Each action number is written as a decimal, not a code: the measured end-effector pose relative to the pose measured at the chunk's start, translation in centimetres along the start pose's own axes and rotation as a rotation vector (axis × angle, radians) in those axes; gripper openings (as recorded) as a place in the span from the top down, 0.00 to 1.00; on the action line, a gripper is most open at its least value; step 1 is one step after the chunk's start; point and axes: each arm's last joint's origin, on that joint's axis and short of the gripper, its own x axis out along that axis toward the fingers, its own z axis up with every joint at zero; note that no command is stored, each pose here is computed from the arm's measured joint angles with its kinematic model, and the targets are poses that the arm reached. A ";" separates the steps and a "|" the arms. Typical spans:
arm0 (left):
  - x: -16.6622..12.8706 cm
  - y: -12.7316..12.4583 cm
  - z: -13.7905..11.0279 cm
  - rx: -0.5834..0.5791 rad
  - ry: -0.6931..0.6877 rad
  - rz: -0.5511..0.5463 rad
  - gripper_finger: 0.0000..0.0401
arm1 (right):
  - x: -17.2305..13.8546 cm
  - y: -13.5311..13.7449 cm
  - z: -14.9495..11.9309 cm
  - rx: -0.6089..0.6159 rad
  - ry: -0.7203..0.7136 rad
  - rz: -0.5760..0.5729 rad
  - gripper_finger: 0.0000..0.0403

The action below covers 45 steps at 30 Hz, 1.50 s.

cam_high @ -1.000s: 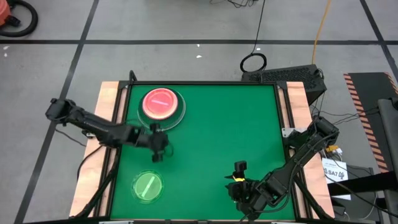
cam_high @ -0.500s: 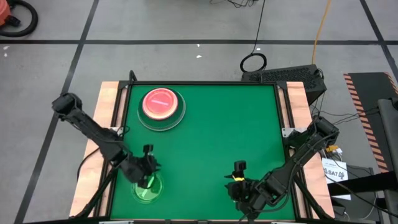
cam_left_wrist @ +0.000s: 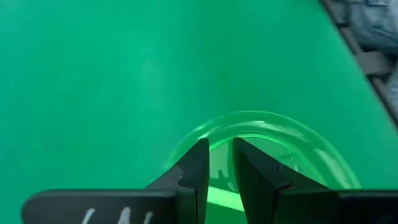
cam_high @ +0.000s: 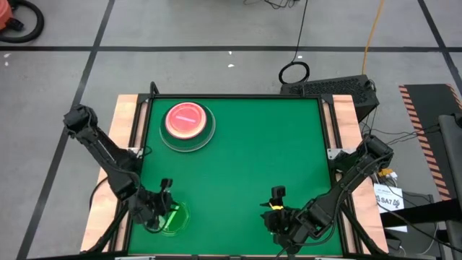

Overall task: Stack plastic plates
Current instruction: Stack the green transparent plate on the pink transparent plate

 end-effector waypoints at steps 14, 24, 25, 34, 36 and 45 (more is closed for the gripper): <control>2.6 -3.0 -1.4 0.114 0.035 -0.102 0.81 | 0.0 0.0 0.0 0.001 -0.001 0.000 0.59; 2.9 -2.8 -1.5 0.168 0.006 -0.022 0.59 | 0.0 0.0 0.0 0.001 -0.001 0.001 0.59; 2.9 -2.7 -1.5 0.185 -0.002 0.006 0.56 | 0.0 0.0 0.0 0.001 -0.001 0.001 0.59; 3.2 -0.1 -2.4 0.087 0.135 0.215 0.51 | 0.0 0.0 0.0 0.001 -0.001 0.000 0.59; 3.2 0.5 -2.7 0.052 0.190 0.232 0.52 | 0.0 0.0 0.0 0.001 -0.001 0.001 0.59; 3.4 1.4 -2.7 -0.030 0.277 0.218 0.67 | 0.0 0.0 0.0 0.001 -0.001 0.001 0.59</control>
